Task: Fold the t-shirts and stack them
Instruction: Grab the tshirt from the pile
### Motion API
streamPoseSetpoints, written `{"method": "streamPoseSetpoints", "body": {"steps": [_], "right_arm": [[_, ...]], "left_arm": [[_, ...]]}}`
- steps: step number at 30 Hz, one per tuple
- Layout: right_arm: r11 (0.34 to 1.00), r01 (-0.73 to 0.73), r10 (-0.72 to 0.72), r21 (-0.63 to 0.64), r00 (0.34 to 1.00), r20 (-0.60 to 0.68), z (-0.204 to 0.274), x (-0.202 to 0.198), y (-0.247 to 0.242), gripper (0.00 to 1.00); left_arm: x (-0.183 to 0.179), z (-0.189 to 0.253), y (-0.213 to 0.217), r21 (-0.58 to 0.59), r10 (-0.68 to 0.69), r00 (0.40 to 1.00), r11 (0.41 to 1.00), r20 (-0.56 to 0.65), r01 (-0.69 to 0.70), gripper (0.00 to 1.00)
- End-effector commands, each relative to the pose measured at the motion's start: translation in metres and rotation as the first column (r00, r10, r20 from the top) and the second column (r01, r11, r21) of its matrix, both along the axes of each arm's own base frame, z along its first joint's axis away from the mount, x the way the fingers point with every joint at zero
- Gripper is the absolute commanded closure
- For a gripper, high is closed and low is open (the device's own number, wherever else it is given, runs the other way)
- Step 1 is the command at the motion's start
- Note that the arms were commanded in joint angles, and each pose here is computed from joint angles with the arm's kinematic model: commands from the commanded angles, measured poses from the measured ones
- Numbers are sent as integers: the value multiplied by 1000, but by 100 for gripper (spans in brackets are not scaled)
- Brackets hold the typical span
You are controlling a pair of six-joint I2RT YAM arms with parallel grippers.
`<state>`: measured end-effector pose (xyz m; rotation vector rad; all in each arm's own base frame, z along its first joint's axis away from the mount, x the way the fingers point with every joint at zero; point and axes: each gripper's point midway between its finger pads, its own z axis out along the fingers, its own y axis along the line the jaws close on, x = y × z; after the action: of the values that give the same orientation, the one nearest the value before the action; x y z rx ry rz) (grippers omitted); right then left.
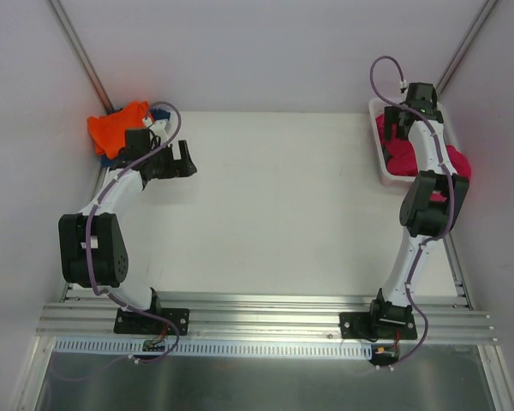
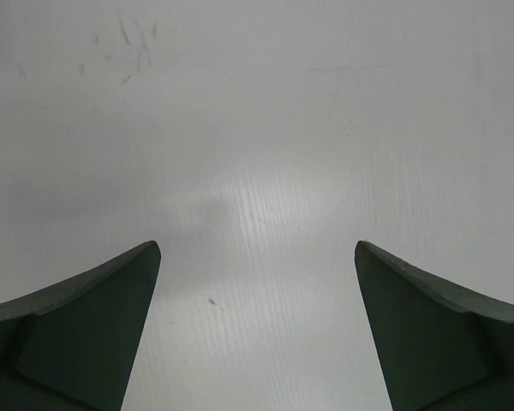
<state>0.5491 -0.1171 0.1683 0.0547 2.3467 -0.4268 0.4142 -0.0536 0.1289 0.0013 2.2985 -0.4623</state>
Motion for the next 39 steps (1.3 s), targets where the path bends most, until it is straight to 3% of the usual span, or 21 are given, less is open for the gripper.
{"method": "streamPoseSetpoints", "body": {"steps": [1, 6, 10, 13, 14, 16, 17, 18, 19, 20, 23, 31, 39], "right_arm": [[995, 78, -81, -55, 995, -51, 4, -34, -33, 1], [997, 63, -68, -36, 985, -156, -11, -71, -29, 5], [998, 55, -58, -20, 977, -207, -24, -82, -26, 9], [998, 61, -61, -10, 976, -207, -27, -81, -25, 19], [998, 58, -58, -5, 977, -205, -27, -81, -24, 31], [999, 54, -53, 0, 977, -206, -27, -81, -23, 44], [998, 57, -56, -2, 977, -204, -26, -82, -23, 55], [998, 61, -62, -7, 978, -197, -23, -82, -24, 74], [998, 64, -65, -11, 978, -197, -24, -82, -25, 74], [997, 71, -72, -11, 980, -188, -21, -83, -25, 85], [997, 79, -79, -9, 982, -173, -16, -84, -25, 96], [996, 78, -73, 42, 992, -102, 12, -83, -18, 99], [979, -196, 187, 53, 971, 148, 112, -47, 73, 99]], "left_arm": [[20, 30, -16, -39, -23, 997, 999, 70, 26, 1], [31, 32, -19, -74, 2, 998, 997, 62, 2, 1], [33, 23, -43, -83, -58, 998, 995, 38, 61, 1], [35, 26, -50, -114, -86, 995, 989, 41, 90, 1], [36, 27, -52, -119, -89, 995, 989, 41, 94, 1], [37, 32, -55, -126, -94, 994, 987, 49, 99, 1], [37, 32, -58, -125, -102, 993, 986, 52, 108, 1], [36, 32, -59, -121, -106, 993, 986, 52, 112, 1], [36, 30, -59, -120, -107, 993, 986, 50, 112, 1], [35, 29, -62, -122, -112, 993, 986, 45, 117, 1], [31, 24, -68, -129, -123, 992, 984, 30, 126, 1], [32, 25, -77, -112, -141, 989, 983, 40, 145, 1], [25, 10, -75, -42, -138, 990, 989, 24, 139, 1]]}}
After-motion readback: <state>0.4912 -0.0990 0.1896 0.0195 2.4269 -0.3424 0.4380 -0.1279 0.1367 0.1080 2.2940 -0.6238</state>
